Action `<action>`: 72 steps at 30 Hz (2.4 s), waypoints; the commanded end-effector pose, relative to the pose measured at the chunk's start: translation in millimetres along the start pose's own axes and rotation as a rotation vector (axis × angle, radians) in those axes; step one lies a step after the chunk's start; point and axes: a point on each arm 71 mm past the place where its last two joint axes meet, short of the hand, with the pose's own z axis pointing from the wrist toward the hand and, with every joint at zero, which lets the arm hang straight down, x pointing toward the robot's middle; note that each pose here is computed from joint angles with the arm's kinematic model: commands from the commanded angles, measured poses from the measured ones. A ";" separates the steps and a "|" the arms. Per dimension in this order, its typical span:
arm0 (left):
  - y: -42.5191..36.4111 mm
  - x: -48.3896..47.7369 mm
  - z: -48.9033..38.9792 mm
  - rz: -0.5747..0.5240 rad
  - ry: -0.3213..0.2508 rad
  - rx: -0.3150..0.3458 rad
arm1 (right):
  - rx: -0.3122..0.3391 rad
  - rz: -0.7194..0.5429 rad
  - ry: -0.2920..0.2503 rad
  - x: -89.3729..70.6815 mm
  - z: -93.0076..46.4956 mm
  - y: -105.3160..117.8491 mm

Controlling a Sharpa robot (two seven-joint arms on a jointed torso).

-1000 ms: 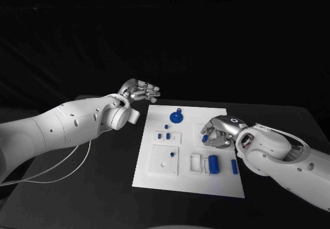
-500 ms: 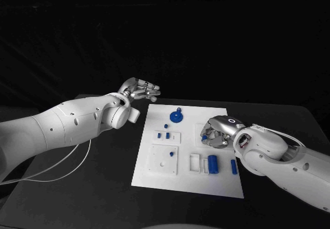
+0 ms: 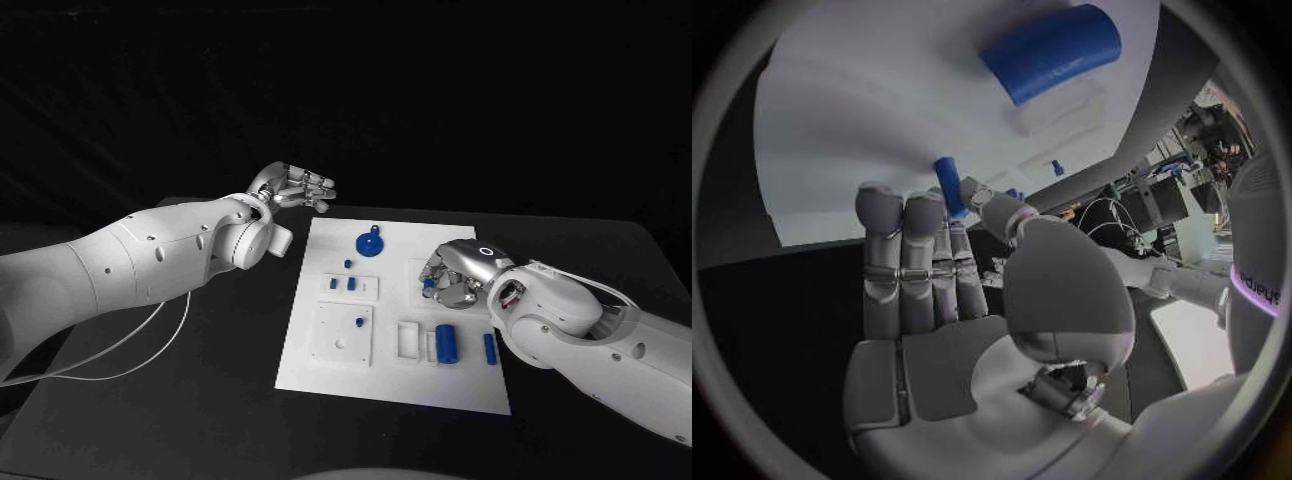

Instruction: Assemble the parts on the task board

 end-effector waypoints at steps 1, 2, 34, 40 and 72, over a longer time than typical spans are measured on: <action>-1.2 1.3 0.5 -0.010 0.012 0.010 | -0.001 0.018 -0.040 -4.5 -1.5 2.9; -1.1 1.1 0.5 -0.009 0.012 0.009 | -0.002 0.025 -0.042 -5.5 -2.1 3.3; -0.4 1.8 3.4 -0.009 0.007 0.008 | -0.278 0.131 -0.113 -11.8 -2.3 102.4; -0.7 5.1 4.1 -0.013 0.015 0.008 | -0.329 0.114 -0.071 9.7 -1.2 120.6; -0.5 7.6 4.0 -0.016 0.024 0.006 | -0.362 0.053 0.024 50.3 -0.3 137.5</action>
